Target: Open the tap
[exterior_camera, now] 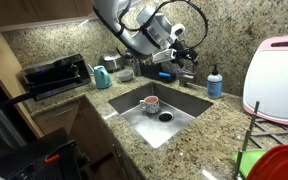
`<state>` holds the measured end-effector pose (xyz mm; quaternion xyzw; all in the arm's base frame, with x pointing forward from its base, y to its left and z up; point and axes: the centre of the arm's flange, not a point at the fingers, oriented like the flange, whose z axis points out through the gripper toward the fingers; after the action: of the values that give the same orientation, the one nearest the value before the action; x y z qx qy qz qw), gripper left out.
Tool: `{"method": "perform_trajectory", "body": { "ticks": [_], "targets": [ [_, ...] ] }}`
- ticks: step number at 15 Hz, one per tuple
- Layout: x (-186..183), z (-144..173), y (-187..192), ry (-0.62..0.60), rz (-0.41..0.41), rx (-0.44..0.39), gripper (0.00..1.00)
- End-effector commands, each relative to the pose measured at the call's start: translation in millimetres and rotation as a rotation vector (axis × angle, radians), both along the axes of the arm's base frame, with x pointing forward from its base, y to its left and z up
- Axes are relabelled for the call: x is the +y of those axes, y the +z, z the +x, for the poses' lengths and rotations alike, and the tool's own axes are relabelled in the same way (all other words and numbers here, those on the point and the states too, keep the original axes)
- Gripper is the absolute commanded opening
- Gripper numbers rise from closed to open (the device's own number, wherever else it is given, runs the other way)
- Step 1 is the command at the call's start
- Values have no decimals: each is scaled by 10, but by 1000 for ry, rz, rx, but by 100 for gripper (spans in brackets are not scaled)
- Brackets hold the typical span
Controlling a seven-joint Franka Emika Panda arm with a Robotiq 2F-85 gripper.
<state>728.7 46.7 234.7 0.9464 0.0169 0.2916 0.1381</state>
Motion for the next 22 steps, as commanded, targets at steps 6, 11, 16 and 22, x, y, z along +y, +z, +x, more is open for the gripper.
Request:
{"method": "perform_trajectory", "body": {
  "ticks": [6,11,16,22],
  "targets": [
    [-2,-11,-38,-1,0,6,100],
    [108,132,-241,59,-49,-18,100],
    [208,313,-450,97,-86,-32,100],
    [266,558,-457,52,-78,-164,100]
  ]
}}
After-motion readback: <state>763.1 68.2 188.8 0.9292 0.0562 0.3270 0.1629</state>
